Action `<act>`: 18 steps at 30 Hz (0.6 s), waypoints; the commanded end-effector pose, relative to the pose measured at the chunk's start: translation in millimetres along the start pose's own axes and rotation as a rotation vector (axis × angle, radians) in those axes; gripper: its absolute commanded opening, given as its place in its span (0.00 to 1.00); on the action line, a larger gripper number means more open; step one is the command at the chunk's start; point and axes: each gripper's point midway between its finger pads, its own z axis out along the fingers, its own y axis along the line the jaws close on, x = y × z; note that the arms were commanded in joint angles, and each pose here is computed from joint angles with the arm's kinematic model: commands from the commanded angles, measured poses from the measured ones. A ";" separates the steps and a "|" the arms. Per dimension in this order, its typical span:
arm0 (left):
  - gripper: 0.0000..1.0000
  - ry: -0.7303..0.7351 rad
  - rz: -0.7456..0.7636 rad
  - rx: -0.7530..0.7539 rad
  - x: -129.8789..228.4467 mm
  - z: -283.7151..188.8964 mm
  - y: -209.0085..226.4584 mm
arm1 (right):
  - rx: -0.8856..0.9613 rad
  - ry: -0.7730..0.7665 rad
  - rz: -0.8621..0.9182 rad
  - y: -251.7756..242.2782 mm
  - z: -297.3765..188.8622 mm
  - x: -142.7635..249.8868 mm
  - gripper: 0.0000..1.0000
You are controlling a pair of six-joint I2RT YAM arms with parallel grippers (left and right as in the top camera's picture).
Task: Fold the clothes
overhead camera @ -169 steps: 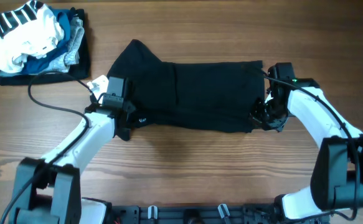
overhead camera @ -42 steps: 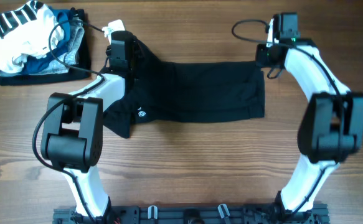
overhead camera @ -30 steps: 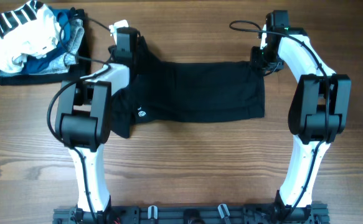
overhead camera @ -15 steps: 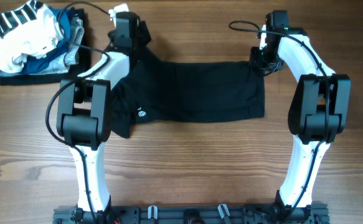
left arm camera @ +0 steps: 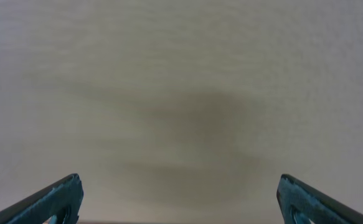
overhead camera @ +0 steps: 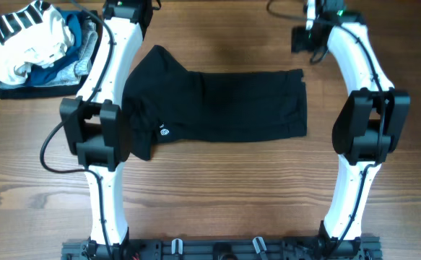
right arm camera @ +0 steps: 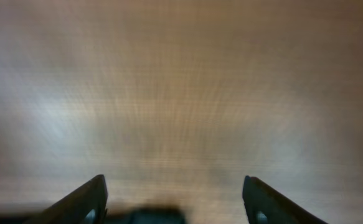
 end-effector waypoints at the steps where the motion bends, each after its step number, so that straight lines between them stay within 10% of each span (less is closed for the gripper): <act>1: 1.00 0.018 0.132 0.066 12.6 17.8 -16.5 | 0.027 -0.164 -0.005 -3.6 -47.8 -58.0 0.72; 3: 1.00 0.053 0.198 0.063 20.1 19.6 -11.6 | 0.003 -0.221 0.021 -1.1 -72.5 -76.9 0.73; 6: 1.00 0.151 0.160 -0.034 41.1 17.4 16.2 | -0.012 -0.286 0.049 0.0 -81.8 -93.3 0.99; 12: 1.00 0.091 -0.013 -0.173 19.1 10.5 47.5 | -0.019 -0.290 0.078 0.5 -82.0 -94.3 1.00; 18: 1.00 0.258 0.644 -0.008 38.6 -4.4 18.0 | -0.019 -0.282 0.072 0.6 -81.5 -92.4 0.99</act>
